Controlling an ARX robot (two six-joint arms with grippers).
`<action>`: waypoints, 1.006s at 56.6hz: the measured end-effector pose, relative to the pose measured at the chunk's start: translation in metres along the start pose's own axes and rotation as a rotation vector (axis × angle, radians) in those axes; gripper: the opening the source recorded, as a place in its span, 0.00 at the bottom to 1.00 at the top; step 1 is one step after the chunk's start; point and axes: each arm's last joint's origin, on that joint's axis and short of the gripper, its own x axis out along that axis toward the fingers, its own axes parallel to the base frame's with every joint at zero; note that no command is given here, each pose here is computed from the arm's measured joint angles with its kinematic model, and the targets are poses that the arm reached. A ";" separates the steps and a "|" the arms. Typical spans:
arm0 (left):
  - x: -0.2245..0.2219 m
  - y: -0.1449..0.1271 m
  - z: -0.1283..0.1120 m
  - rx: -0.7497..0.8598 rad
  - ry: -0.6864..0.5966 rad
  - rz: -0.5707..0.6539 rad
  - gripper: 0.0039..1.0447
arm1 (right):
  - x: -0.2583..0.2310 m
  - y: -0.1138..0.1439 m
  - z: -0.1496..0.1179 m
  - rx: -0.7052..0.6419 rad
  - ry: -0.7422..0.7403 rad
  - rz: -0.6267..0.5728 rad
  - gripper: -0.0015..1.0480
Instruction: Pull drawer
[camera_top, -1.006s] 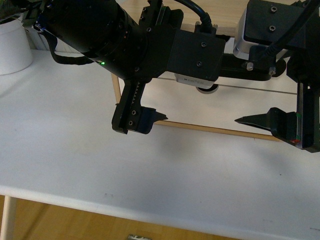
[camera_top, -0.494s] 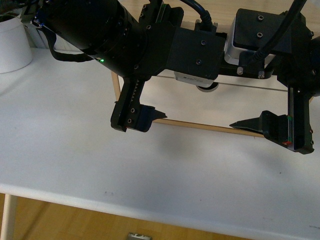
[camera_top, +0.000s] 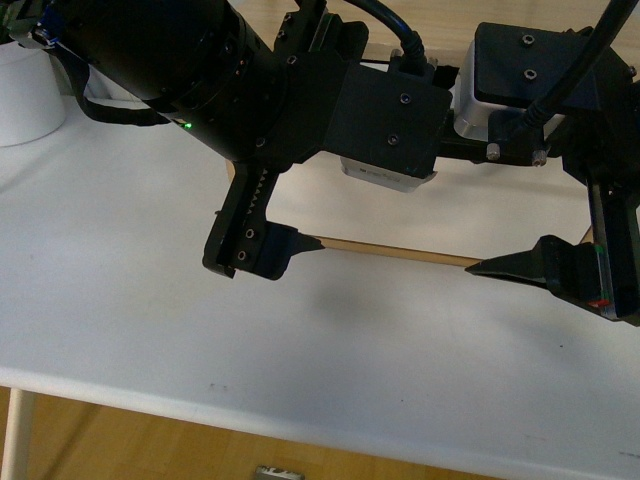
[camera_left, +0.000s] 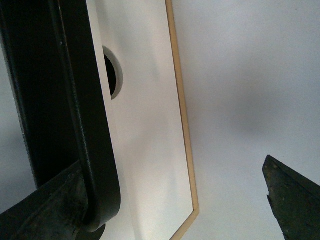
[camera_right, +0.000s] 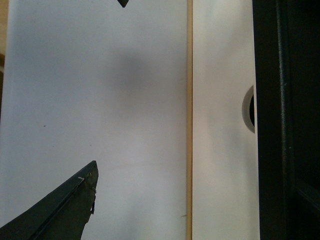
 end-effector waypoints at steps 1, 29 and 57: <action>0.000 0.000 0.000 0.000 -0.001 -0.001 0.95 | 0.000 0.000 0.000 0.001 0.000 0.001 0.91; -0.023 -0.027 0.013 0.038 -0.012 -0.032 0.95 | -0.018 0.029 0.005 -0.019 -0.004 0.051 0.91; -0.044 -0.047 0.029 0.068 -0.007 -0.042 0.95 | -0.035 0.055 0.009 -0.040 0.011 0.078 0.91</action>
